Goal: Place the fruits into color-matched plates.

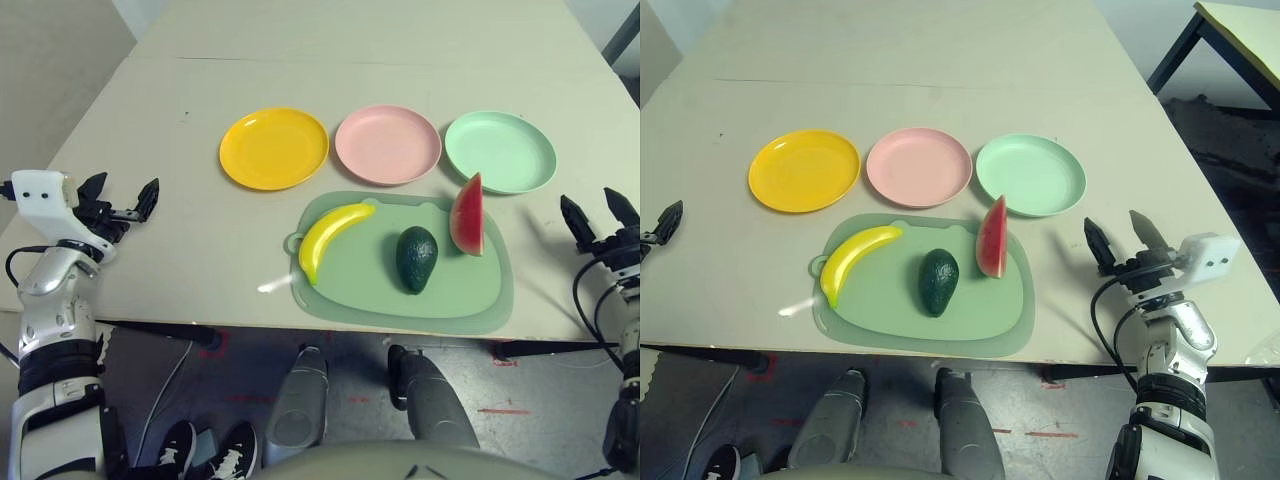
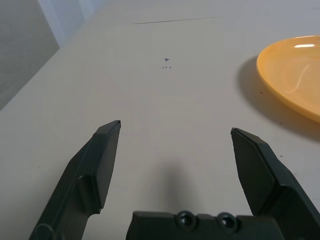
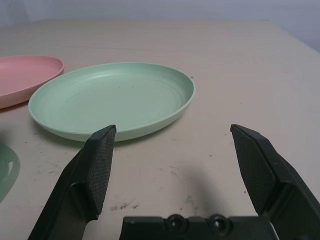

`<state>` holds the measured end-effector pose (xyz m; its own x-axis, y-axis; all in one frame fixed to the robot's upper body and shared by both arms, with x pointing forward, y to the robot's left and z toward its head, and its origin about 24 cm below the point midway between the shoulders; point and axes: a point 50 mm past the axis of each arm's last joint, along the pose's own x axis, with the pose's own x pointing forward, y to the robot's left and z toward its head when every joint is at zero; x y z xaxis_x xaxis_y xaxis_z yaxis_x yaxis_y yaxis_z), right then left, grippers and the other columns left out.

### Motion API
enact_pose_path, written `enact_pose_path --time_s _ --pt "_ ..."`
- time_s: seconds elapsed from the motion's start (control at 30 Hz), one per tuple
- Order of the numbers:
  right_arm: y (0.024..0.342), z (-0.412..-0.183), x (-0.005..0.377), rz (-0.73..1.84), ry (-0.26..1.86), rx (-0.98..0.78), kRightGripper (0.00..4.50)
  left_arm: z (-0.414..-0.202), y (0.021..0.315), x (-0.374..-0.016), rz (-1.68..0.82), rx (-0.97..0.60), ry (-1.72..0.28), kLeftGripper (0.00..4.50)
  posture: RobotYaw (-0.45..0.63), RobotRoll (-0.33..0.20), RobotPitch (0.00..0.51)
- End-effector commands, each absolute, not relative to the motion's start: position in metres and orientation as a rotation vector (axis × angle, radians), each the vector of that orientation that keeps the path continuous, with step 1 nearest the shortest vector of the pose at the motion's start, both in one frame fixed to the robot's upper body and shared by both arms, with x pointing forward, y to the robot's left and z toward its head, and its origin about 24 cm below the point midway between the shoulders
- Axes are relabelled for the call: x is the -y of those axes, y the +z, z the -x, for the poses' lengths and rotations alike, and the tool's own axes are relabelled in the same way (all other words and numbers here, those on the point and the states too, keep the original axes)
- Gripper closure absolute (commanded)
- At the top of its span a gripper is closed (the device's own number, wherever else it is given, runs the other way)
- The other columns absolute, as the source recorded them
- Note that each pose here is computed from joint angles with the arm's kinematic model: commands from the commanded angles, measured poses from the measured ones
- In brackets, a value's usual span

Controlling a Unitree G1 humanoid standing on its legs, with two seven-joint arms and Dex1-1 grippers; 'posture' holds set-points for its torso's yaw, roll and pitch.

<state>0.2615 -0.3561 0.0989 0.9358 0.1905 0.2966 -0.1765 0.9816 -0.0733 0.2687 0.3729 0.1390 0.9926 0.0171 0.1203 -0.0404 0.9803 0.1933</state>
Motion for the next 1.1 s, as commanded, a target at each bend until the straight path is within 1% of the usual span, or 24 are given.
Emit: enact_pose_path --time_s 0.03,0.13,0.2,0.27,0.43,0.53,0.6,0.63,0.67,0.8,0.87,0.93,1.0,1.03,1.1 --pt "0.096 -0.258 0.358 0.029 0.177 0.304 0.04 -0.262 0.139 -0.379 -0.198 0.106 0.047 0.0 0.07 0.0 0.235" --pt "0.102 -0.258 0.357 0.039 0.206 0.318 0.04 -0.249 0.143 -0.383 -0.201 0.113 0.043 0.0 0.07 0.0 0.233" --pt "0.11 -0.257 0.357 0.058 0.226 0.348 0.04 -0.246 0.147 -0.382 -0.211 0.109 0.01 0.0 0.06 0.0 0.233" --pt "0.116 -0.257 0.362 0.061 0.222 0.36 0.04 -0.247 0.15 -0.378 -0.215 0.11 -0.004 0.0 0.07 0.0 0.236" --pt "0.116 -0.258 0.355 0.065 0.245 0.351 0.04 -0.251 0.151 -0.377 -0.193 0.122 -0.024 0.0 0.06 0.0 0.238" --pt "0.117 -0.256 0.354 0.082 0.276 0.333 0.04 -0.253 0.152 -0.366 -0.175 0.152 -0.12 0.0 0.04 0.0 0.237" --pt "0.125 -0.252 0.354 0.084 0.33 0.299 0.04 -0.252 0.165 -0.338 -0.126 0.235 -0.418 0.0 0.02 0.0 0.239" --pt "0.131 -0.251 0.353 0.087 0.367 0.279 0.04 -0.249 0.171 -0.326 -0.108 0.256 -0.565 0.0 0.01 0.0 0.24" --pt "0.137 -0.251 0.352 0.089 0.395 0.264 0.04 -0.247 0.175 -0.317 -0.101 0.259 -0.669 0.0 0.0 0.0 0.242" --pt "0.181 -0.262 0.348 0.112 0.458 0.163 0.04 -0.241 0.183 -0.297 -0.183 0.109 -0.994 0.0 -0.04 0.0 0.242" --pt "0.208 -0.272 0.339 0.22 0.489 0.075 0.04 -0.24 0.187 -0.289 -0.2 0.062 -1.115 0.0 -0.06 0.0 0.241" --pt "0.235 -0.282 0.322 0.428 0.56 -0.006 0.04 -0.241 0.19 -0.28 -0.218 0.025 -1.219 0.0 -0.07 0.0 0.238" --pt "0.252 -0.287 0.305 0.617 0.644 -0.053 0.04 -0.243 0.191 -0.275 -0.231 0.009 -1.28 0.0 -0.08 0.0 0.234" --pt "0.256 -0.288 0.301 0.667 0.667 -0.067 0.04 -0.244 0.191 -0.273 -0.234 0.006 -1.294 0.0 -0.09 0.0 0.232" --pt "0.265 -0.294 0.276 1.051 0.836 -0.129 0.04 -0.247 0.19 -0.266 -0.239 0.001 -1.345 0.0 -0.12 0.0 0.22"
